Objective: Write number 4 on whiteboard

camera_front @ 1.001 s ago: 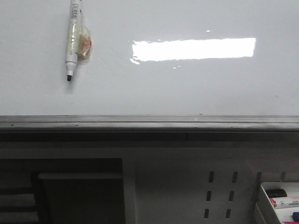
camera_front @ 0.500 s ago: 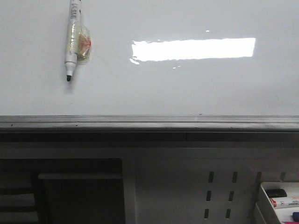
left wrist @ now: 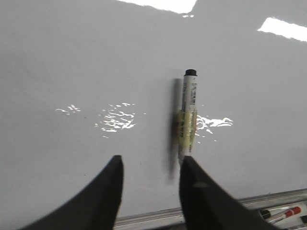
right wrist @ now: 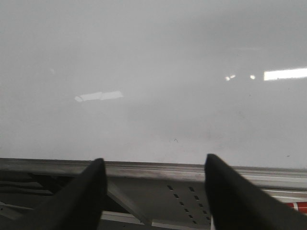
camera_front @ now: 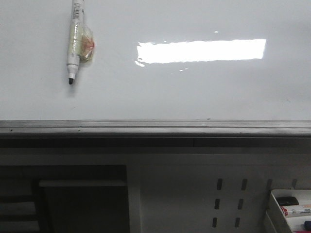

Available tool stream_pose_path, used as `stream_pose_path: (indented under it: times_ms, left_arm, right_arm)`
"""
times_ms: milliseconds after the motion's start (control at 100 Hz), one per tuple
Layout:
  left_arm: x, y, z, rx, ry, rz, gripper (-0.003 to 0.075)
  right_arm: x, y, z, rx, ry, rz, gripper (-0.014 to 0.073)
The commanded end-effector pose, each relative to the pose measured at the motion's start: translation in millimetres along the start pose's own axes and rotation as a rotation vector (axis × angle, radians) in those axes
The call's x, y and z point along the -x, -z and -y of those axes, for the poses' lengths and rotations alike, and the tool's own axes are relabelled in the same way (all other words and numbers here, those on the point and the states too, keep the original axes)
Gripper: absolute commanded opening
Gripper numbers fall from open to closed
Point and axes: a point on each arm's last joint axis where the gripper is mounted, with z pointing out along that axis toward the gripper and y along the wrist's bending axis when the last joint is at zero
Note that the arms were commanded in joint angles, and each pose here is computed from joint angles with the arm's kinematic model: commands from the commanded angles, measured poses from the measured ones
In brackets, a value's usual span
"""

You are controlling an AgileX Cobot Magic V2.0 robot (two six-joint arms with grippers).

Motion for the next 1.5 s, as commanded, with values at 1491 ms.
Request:
stream_pose_path:
  times_ms: [1491]
  left_arm:
    - [3, -154, 3, -0.334, 0.043, -0.154, 0.0428]
  right_arm:
    - [17, 2, -1, -0.009, 0.006, 0.095, 0.0489]
